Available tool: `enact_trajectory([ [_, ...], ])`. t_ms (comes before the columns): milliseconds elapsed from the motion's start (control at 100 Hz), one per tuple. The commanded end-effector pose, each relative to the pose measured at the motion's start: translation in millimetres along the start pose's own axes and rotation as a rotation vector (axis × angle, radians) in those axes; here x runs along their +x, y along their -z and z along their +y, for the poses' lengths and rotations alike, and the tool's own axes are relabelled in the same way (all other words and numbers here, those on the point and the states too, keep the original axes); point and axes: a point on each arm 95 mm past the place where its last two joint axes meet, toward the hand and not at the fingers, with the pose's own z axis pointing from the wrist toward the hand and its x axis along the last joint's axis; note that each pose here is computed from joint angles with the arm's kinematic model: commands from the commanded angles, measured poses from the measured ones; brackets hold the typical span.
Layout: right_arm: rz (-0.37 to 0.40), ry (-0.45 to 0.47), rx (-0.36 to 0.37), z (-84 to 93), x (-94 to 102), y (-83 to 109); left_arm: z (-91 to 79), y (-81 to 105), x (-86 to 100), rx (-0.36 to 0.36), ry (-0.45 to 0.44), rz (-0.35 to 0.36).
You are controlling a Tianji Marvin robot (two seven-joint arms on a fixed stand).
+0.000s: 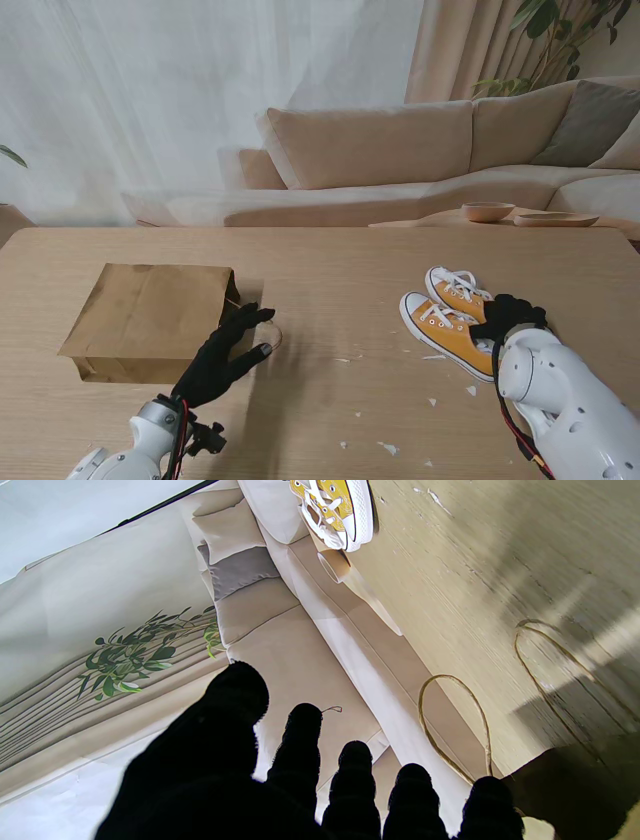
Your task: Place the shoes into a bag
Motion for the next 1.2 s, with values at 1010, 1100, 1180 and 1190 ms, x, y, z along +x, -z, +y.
enact_trajectory([
  [1010,0.15,-0.595,-0.166,-10.1,38.0,8.0,-4.9,0.7,1.8,0.008,0.013,0.009],
  [1100,0.172,-0.606,-0.19,-6.4,42.5,12.6,-5.8,0.9,1.0,0.008,0.013,0.01],
  [1180,0.193,-0.614,-0.212,-3.5,47.4,17.0,-6.8,0.9,0.2,0.009,0.011,0.011],
  [1190,0.196,-0.615,-0.214,-3.1,48.0,17.6,-7.0,0.8,0.1,0.009,0.01,0.011],
])
